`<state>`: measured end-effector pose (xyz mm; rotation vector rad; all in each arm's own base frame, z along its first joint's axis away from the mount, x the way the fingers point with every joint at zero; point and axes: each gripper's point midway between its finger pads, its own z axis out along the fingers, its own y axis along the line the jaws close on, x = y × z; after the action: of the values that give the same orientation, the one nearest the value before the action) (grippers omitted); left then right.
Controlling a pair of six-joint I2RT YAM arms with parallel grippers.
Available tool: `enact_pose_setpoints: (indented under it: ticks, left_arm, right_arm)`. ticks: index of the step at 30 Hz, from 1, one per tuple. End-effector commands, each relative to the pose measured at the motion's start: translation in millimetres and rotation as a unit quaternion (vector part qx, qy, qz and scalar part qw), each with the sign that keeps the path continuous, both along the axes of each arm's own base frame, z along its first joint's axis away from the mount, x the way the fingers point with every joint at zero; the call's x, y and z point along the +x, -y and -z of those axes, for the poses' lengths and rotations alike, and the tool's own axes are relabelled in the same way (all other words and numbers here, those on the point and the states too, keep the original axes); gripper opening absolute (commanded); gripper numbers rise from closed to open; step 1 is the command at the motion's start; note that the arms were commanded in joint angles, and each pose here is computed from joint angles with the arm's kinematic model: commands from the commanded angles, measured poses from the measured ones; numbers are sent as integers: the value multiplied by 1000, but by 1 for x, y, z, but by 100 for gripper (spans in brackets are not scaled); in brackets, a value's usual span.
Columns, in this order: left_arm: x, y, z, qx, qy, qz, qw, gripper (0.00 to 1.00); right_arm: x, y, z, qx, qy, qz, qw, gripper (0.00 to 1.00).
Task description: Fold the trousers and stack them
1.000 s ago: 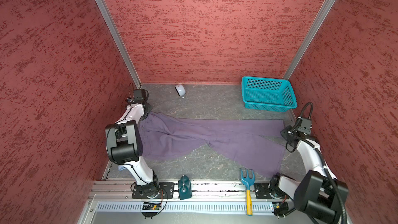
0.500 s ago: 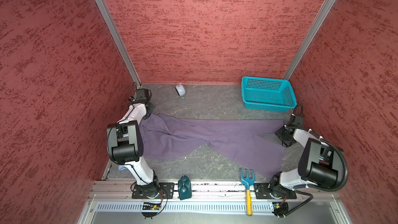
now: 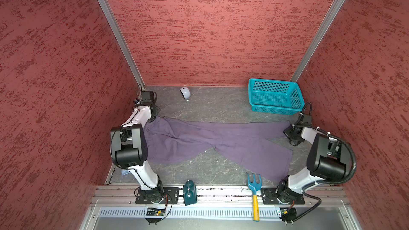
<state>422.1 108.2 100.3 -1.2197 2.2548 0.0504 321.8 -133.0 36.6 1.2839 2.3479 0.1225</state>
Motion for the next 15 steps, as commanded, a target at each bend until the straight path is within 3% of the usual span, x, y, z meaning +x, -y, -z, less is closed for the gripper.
enact_pose_setpoints:
  ticks: [1, 6, 15]
  left_arm:
    - [0, -1, -6, 5, 7, -1, 1000, 0]
    - [-10, -10, -13, 0, 16, -20, 1000, 0]
    - [-36, -52, -36, -33, 70, -79, 994, 0]
  right_arm:
    - [0, 13, -63, -50, 42, 12, 998, 0]
    - [-28, 22, -150, -107, 101, 46, 988, 0]
    - [-102, 15, -283, -186, 209, 116, 953, 0]
